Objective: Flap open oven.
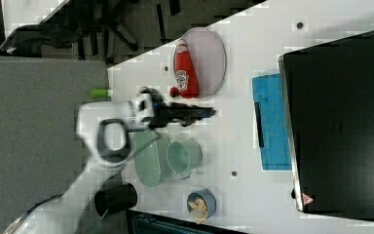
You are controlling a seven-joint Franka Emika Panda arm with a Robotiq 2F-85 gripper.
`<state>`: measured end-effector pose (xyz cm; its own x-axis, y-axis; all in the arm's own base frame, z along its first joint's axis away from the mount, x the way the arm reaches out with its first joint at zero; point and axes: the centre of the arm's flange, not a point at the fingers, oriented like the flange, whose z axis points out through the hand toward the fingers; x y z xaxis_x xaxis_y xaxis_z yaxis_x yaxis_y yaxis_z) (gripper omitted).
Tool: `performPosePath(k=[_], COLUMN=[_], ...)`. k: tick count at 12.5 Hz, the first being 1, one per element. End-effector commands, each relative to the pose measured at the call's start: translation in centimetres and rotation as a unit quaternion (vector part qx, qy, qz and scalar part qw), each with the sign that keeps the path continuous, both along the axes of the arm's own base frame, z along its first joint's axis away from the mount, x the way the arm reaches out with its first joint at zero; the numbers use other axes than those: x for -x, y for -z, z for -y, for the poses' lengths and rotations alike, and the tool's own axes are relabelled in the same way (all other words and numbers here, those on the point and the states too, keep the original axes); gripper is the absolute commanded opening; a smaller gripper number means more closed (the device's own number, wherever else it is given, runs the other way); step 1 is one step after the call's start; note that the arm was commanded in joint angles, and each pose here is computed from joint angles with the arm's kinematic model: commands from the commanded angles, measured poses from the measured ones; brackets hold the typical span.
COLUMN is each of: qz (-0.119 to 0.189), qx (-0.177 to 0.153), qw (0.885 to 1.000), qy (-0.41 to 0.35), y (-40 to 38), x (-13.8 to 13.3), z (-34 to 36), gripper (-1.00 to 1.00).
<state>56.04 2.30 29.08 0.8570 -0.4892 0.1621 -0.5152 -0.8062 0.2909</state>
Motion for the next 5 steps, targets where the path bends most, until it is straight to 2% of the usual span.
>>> performPosePath(k=[1,3,5], qz=[0.048,0.066,0.089], qx=[-0.058,-0.116,-0.16], qw=[0.994,0.983,0.972], qy=[0.079,0.124,0.147], y=[-7.3,-11.4,-15.4], x=[-0.2,0.6,1.4], z=[1.1,1.4,1.4], gripper=[-0.65,-0.65,-0.65])
